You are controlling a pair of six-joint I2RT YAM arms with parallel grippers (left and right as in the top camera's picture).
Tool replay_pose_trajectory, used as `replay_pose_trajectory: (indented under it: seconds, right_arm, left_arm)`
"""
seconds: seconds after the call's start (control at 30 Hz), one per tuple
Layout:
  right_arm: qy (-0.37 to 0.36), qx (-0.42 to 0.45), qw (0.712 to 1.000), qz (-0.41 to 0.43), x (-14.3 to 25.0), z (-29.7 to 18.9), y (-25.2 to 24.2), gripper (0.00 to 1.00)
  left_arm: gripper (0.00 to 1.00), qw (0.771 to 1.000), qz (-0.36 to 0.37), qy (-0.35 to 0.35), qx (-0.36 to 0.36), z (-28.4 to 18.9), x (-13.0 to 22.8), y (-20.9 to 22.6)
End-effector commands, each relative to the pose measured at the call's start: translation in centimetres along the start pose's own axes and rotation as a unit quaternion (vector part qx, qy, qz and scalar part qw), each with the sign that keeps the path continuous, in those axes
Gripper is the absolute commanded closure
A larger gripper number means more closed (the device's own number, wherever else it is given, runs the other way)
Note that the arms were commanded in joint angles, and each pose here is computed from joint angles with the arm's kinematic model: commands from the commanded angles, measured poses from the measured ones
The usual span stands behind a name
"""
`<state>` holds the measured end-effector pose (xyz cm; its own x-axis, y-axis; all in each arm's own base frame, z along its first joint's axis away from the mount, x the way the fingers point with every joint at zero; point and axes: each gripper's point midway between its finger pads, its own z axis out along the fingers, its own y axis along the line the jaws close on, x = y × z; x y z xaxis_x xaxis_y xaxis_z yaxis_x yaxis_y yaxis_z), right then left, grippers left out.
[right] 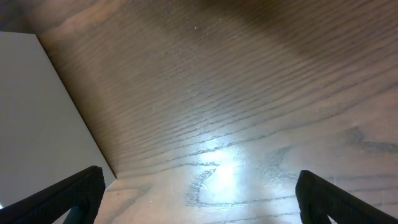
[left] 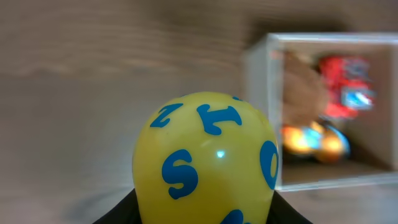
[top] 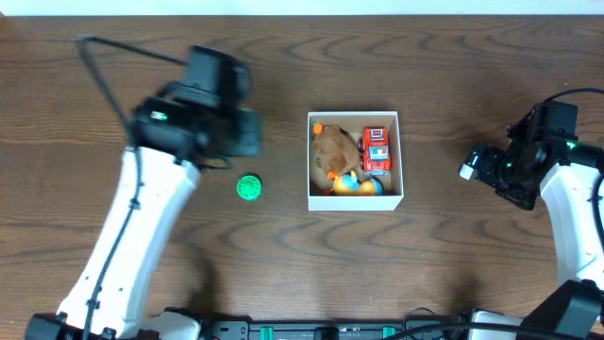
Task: Pack container
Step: 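Carry the yellow ball into the box and release it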
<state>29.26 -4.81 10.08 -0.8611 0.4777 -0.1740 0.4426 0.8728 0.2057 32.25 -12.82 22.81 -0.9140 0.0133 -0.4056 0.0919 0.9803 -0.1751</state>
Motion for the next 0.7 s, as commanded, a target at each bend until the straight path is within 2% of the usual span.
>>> replay_pose_trajectory:
  seconds: [0.0,0.2,0.43,0.47,0.5,0.53,0.6,0.67]
  right_arm:
    - [0.001,-0.001,1.0,0.004,0.1,0.0,-0.1,0.01]
    - [0.001,-0.001,1.0,0.004,0.1,0.0,-0.1,0.01]
    - [0.002,-0.001,1.0,0.004,0.1,0.0,-0.1,0.01]
    - [0.002,-0.001,1.0,0.004,0.1,0.0,-0.1,0.01]
    - [0.002,-0.001,1.0,0.004,0.1,0.0,-0.1,0.01]
    - [0.002,-0.001,1.0,0.004,0.1,0.0,-0.1,0.01]
    - [0.001,-0.001,1.0,0.004,0.1,0.0,-0.1,0.01]
    - [0.001,-0.001,1.0,0.004,0.1,0.0,-0.1,0.01]
  left_arm:
    - [0.79,0.998,0.055,0.018,0.019,1.4,1.2,-4.1]
    - [0.79,0.988,0.132,0.069,0.036,5.7,4.3,-9.7]
    - [0.77,0.978,0.164,0.129,0.02,9.8,7.3,-11.4]
    - [0.69,0.977,0.165,0.134,0.017,10.2,7.5,-11.4]
    - [0.54,0.977,0.165,0.137,0.016,10.4,7.5,-11.3]
    - [0.46,0.976,0.165,0.139,0.015,10.6,7.6,-11.3]
    - [0.39,0.976,0.165,0.139,0.015,10.6,7.6,-11.3]
    - [0.25,0.977,0.164,0.138,0.014,10.6,7.5,-11.2]
